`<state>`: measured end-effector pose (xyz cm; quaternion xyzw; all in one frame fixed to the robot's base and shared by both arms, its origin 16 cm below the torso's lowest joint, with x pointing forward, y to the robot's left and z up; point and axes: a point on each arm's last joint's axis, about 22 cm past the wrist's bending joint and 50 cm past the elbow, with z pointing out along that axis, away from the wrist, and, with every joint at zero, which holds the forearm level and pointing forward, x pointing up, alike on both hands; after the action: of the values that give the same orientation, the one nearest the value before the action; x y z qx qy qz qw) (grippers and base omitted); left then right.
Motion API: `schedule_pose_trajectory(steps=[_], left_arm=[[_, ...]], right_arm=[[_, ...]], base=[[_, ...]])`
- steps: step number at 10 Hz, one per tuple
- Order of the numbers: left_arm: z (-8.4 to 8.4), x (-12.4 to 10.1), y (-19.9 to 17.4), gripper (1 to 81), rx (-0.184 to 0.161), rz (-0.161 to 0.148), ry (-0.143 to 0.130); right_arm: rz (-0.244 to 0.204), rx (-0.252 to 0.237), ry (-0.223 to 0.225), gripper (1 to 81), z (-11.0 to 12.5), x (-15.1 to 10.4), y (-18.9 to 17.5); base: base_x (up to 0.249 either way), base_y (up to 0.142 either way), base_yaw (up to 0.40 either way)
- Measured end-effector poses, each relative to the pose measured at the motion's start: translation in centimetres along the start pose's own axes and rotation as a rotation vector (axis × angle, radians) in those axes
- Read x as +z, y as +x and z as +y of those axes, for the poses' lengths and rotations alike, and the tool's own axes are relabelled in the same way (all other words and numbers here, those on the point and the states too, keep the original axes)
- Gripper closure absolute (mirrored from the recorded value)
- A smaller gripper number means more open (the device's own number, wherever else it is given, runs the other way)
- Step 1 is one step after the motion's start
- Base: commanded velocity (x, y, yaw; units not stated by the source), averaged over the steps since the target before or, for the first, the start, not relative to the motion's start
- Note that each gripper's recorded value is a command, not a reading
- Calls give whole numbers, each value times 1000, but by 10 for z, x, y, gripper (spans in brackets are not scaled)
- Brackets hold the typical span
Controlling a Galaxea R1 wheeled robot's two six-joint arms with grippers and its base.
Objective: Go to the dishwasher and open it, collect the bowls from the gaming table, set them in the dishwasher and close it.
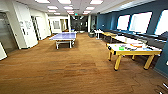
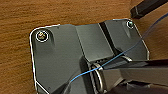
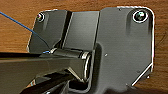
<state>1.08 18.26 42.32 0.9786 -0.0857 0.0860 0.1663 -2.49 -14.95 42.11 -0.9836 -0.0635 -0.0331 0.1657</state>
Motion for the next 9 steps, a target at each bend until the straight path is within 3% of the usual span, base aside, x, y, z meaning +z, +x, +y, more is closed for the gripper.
schedule_pose_trajectory(steps=[9], left_arm=[[4, 1, 2, 10, -1, 2, -5]], right_arm=[[3, -1, 0, 10, 0, 0, 2]], base=[[209, 0, 0]])
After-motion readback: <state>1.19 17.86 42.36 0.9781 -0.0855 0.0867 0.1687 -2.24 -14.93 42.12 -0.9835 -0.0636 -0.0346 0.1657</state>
